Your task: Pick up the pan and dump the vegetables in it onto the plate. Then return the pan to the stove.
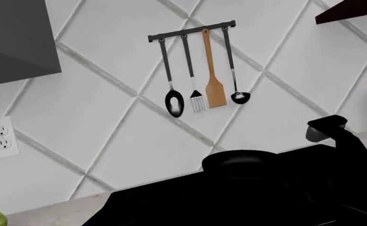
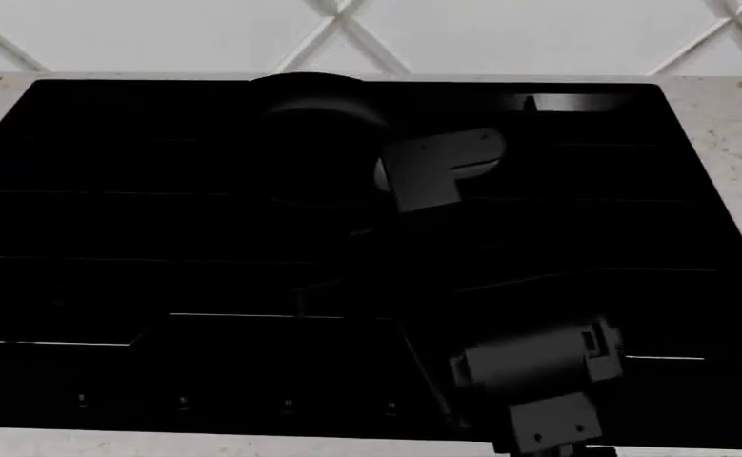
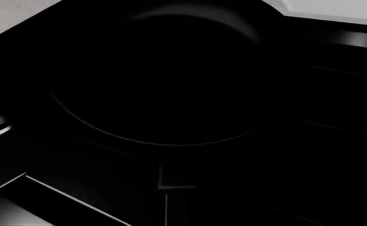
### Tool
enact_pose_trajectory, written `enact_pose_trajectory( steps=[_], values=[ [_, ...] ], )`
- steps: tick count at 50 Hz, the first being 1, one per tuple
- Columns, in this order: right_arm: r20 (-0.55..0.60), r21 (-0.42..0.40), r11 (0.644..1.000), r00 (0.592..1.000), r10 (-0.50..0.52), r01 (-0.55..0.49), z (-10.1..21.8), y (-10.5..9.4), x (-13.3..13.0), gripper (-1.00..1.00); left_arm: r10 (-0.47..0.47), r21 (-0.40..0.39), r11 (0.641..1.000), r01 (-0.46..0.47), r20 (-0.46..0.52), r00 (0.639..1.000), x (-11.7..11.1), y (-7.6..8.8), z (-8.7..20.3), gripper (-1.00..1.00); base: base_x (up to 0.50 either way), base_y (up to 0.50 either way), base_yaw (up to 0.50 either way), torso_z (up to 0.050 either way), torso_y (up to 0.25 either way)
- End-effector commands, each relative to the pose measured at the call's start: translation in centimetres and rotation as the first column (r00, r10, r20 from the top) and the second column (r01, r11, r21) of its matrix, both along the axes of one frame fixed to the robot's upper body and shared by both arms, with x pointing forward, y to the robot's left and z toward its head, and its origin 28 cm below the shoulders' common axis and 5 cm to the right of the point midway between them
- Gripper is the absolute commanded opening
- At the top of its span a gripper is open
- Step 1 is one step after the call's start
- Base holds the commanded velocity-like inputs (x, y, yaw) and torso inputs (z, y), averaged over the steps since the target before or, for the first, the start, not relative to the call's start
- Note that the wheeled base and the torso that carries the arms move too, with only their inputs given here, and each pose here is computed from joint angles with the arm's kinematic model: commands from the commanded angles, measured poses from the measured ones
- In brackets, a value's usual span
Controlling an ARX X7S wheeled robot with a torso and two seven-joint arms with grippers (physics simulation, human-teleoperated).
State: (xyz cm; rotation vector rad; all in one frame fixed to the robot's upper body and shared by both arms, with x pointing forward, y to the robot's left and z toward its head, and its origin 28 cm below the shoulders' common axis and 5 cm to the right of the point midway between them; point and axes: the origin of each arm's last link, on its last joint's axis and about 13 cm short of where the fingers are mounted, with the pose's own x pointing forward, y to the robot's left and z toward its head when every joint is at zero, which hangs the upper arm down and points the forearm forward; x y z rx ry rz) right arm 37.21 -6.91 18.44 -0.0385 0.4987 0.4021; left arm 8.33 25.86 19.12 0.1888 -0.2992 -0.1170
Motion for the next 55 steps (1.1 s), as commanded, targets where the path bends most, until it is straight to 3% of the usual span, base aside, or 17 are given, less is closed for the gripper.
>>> enact_pose_trajectory(
  steps=[1, 22, 48, 54, 55],
  values=[
    [0.044, 0.057, 0.997, 0.998, 0.050, -0.053, 1.4, 0.9, 1.2, -1.00, -0.027, 0.013, 1.000, 0.026, 0.026, 0.999, 0.1, -0.1, 0.2, 1.00, 0.00, 0.00, 0.00, 0.010, 0.000],
    [0.007, 0.020, 0.999, 1.000, 0.025, -0.025, 0.4, 1.2, 4.1, -1.00, -0.018, 0.011, 1.000, 0.018, 0.020, 1.000, -0.5, -0.1, -0.3, 1.00, 0.00, 0.00, 0.00, 0.000, 0.002],
    [0.002, 0.007, 0.999, 0.999, -0.040, 0.040, 2.1, 0.8, 4.7, -1.00, -0.013, 0.019, 1.000, 0.012, 0.017, 1.000, -1.0, -0.1, -0.6, 1.00, 0.00, 0.00, 0.00, 0.001, 0.002],
    [-0.002, 0.006, 1.000, 1.000, -0.016, 0.016, 2.3, 0.9, 4.6, -1.00, -0.009, 0.014, 1.000, 0.009, 0.014, 1.000, -1.3, -0.1, -0.8, 1.00, 0.00, 0.00, 0.00, 0.000, 0.002],
    [-0.002, 0.023, 1.000, 1.000, 0.018, -0.018, 2.5, 1.1, 4.6, 1.00, -0.010, 0.015, 1.000, 0.010, 0.014, 1.000, -1.4, -0.1, -0.9, 1.00, 0.00, 0.00, 0.00, 0.000, 0.000]
  ],
)
